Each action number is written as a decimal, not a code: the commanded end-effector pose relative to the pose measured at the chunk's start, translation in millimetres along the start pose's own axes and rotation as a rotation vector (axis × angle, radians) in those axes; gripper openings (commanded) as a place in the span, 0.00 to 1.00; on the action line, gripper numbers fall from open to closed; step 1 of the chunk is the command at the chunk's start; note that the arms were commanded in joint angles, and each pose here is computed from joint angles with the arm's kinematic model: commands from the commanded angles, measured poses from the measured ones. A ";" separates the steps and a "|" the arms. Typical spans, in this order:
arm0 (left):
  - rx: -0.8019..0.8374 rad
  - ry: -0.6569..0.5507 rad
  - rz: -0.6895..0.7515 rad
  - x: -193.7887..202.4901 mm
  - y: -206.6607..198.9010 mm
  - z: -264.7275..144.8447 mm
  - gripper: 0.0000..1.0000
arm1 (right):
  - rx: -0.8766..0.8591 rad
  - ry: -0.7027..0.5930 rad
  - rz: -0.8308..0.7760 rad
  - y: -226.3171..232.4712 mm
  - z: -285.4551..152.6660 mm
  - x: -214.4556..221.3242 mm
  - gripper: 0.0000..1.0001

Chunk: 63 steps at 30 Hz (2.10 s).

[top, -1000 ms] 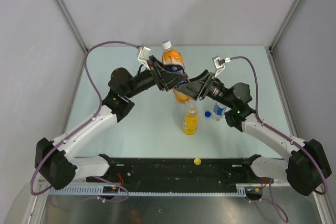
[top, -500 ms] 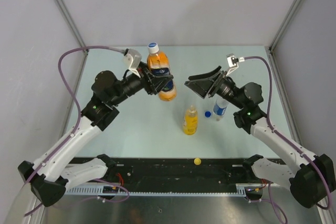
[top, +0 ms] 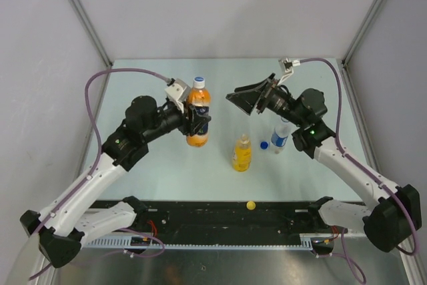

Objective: Unscrew the bottle caps

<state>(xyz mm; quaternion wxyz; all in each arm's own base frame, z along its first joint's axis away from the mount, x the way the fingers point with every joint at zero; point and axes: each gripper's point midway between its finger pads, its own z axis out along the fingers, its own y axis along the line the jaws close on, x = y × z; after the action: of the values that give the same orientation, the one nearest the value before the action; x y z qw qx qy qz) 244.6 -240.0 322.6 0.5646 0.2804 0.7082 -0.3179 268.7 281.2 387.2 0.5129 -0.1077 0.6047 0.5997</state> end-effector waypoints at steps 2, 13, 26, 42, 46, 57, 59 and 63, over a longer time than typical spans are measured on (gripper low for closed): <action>0.040 0.104 -0.003 25.5 -4.2 1.6 0.54 | -0.061 -0.011 -0.049 22.0 27.5 -12.4 0.98; 0.062 0.177 -0.034 43.5 -6.9 8.7 0.53 | -0.054 0.031 -0.085 22.0 73.9 2.0 0.79; -0.007 0.243 -0.038 59.0 6.4 13.4 0.51 | 0.100 0.103 -0.140 -0.1 96.5 20.4 0.46; -0.062 0.266 -0.030 58.9 15.9 13.6 0.52 | 0.358 0.165 -0.245 -26.6 98.6 36.9 0.54; -0.072 0.266 -0.028 58.2 16.9 11.6 0.52 | 0.394 0.152 -0.235 -30.7 95.5 33.8 0.58; -0.070 0.264 -0.028 57.6 14.2 6.9 0.51 | 0.346 0.187 -0.147 -25.8 99.6 46.5 0.52; -0.071 0.264 -0.027 58.0 13.8 6.2 0.51 | 0.324 0.193 -0.111 -24.1 101.8 49.0 0.51; -0.069 0.266 -0.027 59.2 13.1 4.9 0.50 | 0.301 0.204 -0.055 -22.6 104.0 53.7 0.43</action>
<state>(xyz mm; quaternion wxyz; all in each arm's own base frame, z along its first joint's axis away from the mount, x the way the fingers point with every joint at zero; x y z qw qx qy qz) 245.0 -230.5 231.3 0.4321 0.2840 0.8179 -0.2525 315.3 379.9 337.1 0.4858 -0.1171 0.7519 0.4300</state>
